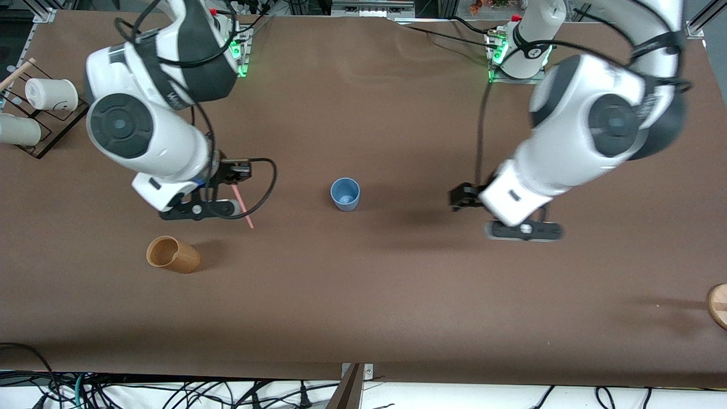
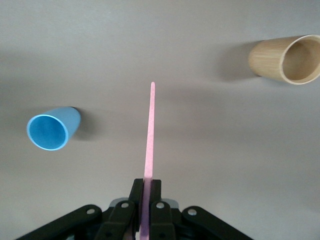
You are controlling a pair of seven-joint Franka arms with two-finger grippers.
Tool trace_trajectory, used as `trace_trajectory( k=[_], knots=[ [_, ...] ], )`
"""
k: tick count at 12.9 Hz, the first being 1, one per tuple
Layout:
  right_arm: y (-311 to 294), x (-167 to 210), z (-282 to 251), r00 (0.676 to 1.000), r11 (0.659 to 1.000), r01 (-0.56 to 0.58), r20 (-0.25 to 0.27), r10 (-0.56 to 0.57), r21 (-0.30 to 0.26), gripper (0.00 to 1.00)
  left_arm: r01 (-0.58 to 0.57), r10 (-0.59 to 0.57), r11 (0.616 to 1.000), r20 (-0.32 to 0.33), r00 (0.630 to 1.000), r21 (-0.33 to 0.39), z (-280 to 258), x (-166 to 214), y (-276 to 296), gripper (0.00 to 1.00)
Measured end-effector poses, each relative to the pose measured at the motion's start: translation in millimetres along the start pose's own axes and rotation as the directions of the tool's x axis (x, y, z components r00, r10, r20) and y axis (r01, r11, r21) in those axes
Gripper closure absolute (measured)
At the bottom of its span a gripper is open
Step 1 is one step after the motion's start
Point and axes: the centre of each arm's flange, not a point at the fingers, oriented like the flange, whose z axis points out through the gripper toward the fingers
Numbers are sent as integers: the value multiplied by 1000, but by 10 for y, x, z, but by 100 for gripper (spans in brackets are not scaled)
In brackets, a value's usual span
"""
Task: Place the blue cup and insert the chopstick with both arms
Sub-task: 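Set the blue cup down mid-table and open the left gripper, then lower the chopstick into the blue cup with the right gripper while the left gripper withdraws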
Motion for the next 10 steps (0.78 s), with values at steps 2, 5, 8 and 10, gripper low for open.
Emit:
trace_trajectory(
  k=[2,5,8,10],
  knots=[
    [-306,-61,42,999,999,-34,-11,34,27,91,-34,34,998,7,999,47,-292,-30,-476,0],
    [-705,-107,153,996,993,-88,-22,90,74,91,16,-14,998,-32,999,61,-899,-213,-1033,0],
    [-1265,-282,348,988,985,-151,-18,153,79,91,85,-85,994,-6,996,68,-1362,-593,-1548,0],
    [-1599,-463,431,981,976,-193,19,192,101,91,86,-90,990,34,995,114,-1338,-738,-1600,0]
  ],
)
